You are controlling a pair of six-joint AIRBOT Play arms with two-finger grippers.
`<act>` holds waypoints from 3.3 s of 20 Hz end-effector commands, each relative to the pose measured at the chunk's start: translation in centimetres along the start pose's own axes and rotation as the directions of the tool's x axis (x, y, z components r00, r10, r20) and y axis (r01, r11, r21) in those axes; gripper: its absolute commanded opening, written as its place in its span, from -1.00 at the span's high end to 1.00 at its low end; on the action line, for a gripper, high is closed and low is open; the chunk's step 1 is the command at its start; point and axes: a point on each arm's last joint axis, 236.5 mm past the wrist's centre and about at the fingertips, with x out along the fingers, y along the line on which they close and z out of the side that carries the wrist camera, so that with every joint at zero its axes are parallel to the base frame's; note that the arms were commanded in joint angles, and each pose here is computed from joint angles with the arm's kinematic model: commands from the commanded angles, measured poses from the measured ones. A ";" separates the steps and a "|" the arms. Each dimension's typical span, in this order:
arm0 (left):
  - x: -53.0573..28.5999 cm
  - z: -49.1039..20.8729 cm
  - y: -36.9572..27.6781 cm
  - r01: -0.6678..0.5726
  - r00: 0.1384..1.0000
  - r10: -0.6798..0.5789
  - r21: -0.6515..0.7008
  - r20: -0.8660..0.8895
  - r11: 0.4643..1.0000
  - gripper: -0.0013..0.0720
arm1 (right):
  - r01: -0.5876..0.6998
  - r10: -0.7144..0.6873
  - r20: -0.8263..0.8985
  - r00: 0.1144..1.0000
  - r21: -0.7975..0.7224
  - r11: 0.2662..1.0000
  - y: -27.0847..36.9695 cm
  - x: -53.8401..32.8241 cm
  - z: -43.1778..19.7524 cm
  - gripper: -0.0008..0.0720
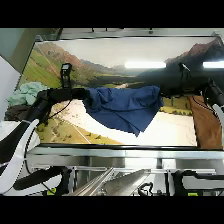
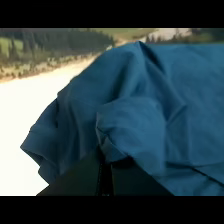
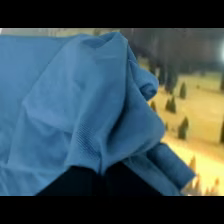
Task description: Fold the shirts.
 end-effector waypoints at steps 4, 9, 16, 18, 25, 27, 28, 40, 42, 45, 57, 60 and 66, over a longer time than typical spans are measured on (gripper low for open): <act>3.3 0.7 2.3 -0.013 0.995 0.010 -0.040 -0.094 0.999 0.92 | 0.002 -0.015 0.088 0.996 0.143 0.990 -1.6 -5.6 6.0 -0.49; 2.6 1.5 1.8 0.005 0.994 -0.005 0.000 -0.108 1.000 0.92 | 0.088 -0.062 -0.094 0.994 0.301 0.950 -2.9 -10.2 -3.1 -0.47; 2.6 0.6 1.3 0.018 0.989 -0.016 0.014 -0.145 1.000 0.92 | 0.091 0.034 -0.245 0.969 0.478 0.874 -1.5 -0.7 -17.0 -0.37; 2.5 0.2 1.2 0.021 0.987 -0.018 0.020 -0.159 1.000 0.92 | 0.088 0.052 -0.275 0.960 0.471 0.878 0.0 1.8 -18.0 -0.35; 2.4 -0.4 1.1 0.030 0.982 -0.024 0.030 -0.186 0.999 0.92 | 0.070 0.069 -0.321 0.944 0.403 0.913 2.7 5.6 -18.6 -0.03; 2.3 -0.4 1.0 0.030 0.983 -0.024 0.030 -0.184 0.999 0.92 | 0.035 0.083 -0.294 0.952 0.375 0.926 3.6 5.4 -16.7 0.69; 2.1 -0.2 1.0 0.030 0.984 -0.024 0.031 -0.179 0.999 0.92 | 0.007 0.100 -0.291 0.951 0.348 0.938 4.4 4.9 -16.0 0.92; -1.4 -2.1 -0.5 0.047 0.980 -0.040 0.030 -0.195 0.998 0.92 | 0.018 0.053 -0.263 0.963 0.258 0.966 3.9 0.6 -16.0 0.94; -0.6 -3.5 -0.4 0.042 0.976 -0.036 0.026 -0.213 0.999 0.92 | 0.045 0.035 -0.276 0.961 0.278 0.960 2.8 1.2 -17.3 0.93; 0.0 -4.7 0.1 0.034 0.974 -0.029 0.017 -0.223 0.999 0.92 | 0.057 0.028 -0.284 0.958 0.286 0.957 2.3 1.6 -17.5 0.52; 0.1 -4.3 0.1 0.037 0.978 -0.027 0.045 -0.209 0.998 0.92 | -0.015 0.153 -0.348 0.925 0.368 0.930 6.1 0.3 -17.2 0.31; 0.1 -4.3 0.1 0.037 0.977 -0.027 0.046 -0.209 0.998 0.92 | -0.017 0.180 -0.409 0.895 0.371 0.929 6.7 -0.4 -18.6 0.31; 0.0 -4.6 0.0 0.040 0.975 -0.029 0.044 -0.220 0.998 0.92 | -0.013 0.215 -0.483 0.849 0.388 0.922 7.6 -1.4 -20.4 0.31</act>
